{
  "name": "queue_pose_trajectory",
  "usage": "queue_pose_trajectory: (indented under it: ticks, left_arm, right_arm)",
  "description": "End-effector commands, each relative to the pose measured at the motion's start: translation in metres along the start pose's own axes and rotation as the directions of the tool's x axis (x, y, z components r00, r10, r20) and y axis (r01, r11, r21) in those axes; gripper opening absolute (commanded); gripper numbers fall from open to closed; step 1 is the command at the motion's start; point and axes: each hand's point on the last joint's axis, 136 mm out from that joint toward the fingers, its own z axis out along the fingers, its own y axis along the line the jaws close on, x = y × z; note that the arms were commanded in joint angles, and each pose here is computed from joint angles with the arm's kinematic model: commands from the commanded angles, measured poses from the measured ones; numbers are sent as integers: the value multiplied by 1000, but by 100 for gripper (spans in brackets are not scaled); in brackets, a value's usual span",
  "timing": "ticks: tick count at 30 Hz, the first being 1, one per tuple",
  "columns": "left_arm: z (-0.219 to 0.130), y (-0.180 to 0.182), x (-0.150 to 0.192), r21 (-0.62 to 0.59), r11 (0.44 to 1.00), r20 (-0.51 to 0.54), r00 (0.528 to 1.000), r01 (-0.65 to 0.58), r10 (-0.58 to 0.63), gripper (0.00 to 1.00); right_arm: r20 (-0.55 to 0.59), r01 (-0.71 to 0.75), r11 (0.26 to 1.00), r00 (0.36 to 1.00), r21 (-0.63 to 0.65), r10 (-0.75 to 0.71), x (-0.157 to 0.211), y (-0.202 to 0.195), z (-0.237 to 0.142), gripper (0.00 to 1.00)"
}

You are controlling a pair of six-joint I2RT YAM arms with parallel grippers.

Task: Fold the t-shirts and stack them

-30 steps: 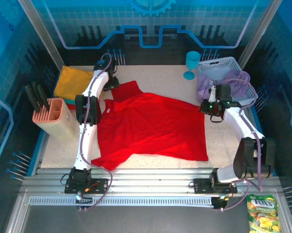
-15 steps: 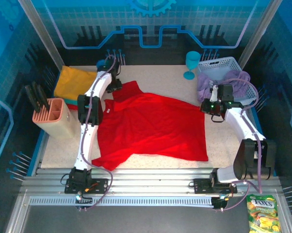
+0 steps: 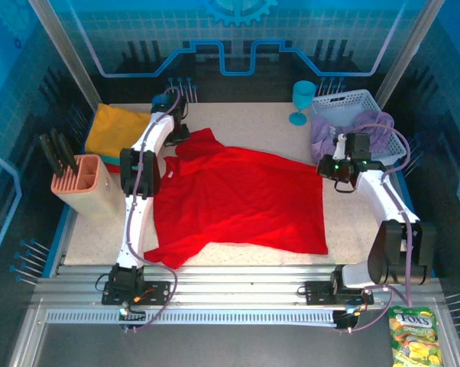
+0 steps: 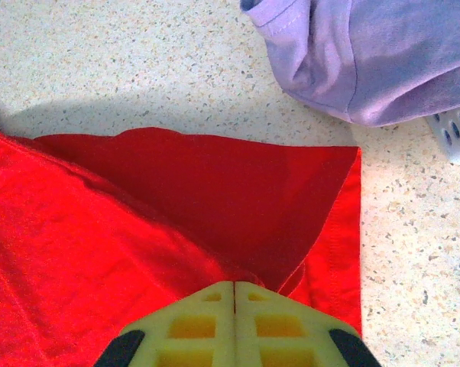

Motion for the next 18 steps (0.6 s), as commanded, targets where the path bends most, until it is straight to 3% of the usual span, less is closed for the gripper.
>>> queue_pose_trajectory:
  ticks: [1, 11, 18]
  left_arm:
    - [-23, -25, -5, 107, 994, 37, 999, -34, 30, 3]
    - [-151, -54, -50, 302, 939, 313, 947, -166, 67, 0]
    - [-220, -65, -56, 371, 874, 435, 890, -313, 134, 0]
  right_arm:
    - [30, -27, 1000, 999, -3, 27, -10, -1, -7, 0]
    - [107, -56, 998, 993, -30, 59, -37, 8, -16, 0]
    - [128, -34, 997, 991, -64, 42, -51, 17, -21, 0]
